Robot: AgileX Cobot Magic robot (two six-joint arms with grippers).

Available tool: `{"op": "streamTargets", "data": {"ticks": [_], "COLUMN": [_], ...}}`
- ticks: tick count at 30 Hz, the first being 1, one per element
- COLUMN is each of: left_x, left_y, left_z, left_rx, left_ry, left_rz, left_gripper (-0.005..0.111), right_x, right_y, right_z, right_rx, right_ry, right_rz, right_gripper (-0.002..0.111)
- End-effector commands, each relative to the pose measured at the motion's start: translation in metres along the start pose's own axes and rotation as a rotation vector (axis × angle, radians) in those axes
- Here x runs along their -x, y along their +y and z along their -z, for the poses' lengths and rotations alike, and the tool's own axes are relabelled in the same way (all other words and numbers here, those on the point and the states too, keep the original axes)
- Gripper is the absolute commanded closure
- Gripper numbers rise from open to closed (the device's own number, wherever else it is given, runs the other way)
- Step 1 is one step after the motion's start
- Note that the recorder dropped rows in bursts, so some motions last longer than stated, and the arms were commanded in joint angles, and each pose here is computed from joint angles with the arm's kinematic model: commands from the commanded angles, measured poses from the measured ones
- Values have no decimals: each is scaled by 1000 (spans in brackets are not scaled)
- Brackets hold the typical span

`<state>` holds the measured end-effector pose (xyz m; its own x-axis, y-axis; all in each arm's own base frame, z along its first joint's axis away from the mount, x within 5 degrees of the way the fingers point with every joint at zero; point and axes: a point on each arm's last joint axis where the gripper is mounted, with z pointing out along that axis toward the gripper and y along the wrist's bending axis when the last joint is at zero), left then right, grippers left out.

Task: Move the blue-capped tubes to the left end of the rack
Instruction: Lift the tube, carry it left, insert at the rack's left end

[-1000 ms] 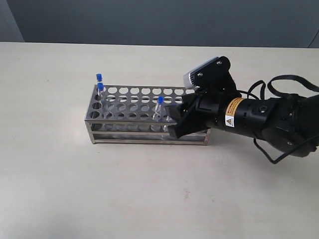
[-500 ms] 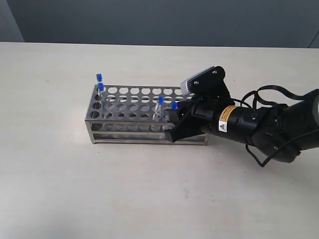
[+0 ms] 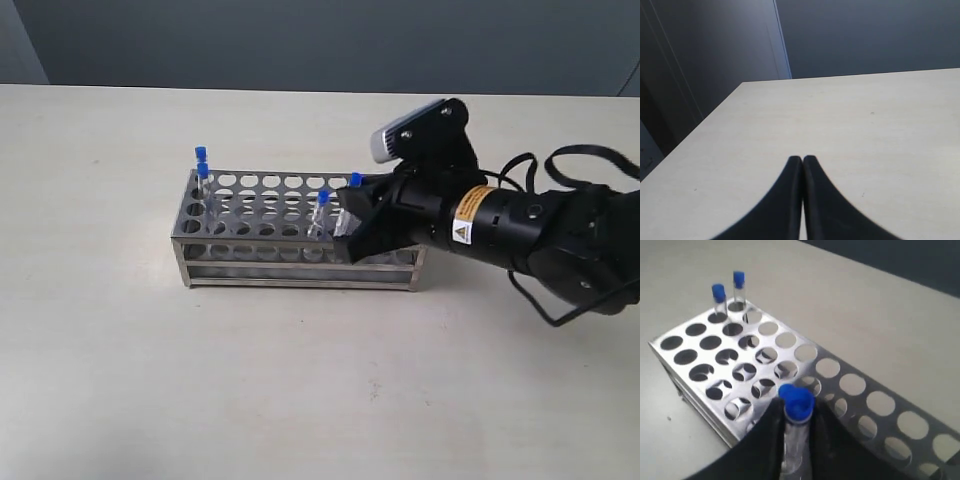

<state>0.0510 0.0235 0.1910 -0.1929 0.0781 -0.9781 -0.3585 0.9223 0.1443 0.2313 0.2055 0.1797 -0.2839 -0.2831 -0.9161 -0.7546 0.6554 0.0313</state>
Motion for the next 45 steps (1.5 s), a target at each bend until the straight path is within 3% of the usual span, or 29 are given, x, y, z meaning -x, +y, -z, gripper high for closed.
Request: {"op": "streamTargets", "data": {"ticks": [1, 9, 14, 21, 29, 45], "left_x": [2, 2, 2, 2, 2, 2], "left_y": [0, 0, 0, 0, 0, 0], "left_z": [1, 1, 1, 1, 1, 1], "left_rx": [-1, -1, -1, -1, -1, -1], "left_ry": [-13, -13, -13, -13, -13, -13], "left_rz": [2, 2, 2, 2, 2, 2], "left_gripper": [106, 106, 106, 106, 106, 106], "right_x": [30, 77, 87, 75, 61, 65], "right_y": [4, 42, 58, 72, 92, 87], "right_z": [16, -16, -50, -87, -102, -108], "right_rx": [1, 129, 164, 189, 252, 191], "right_ry": [-93, -196, -184, -112, -69, 4], "right_rz": [49, 158, 165, 150, 168, 207], "right_gripper": [108, 108, 108, 108, 108, 108]}}
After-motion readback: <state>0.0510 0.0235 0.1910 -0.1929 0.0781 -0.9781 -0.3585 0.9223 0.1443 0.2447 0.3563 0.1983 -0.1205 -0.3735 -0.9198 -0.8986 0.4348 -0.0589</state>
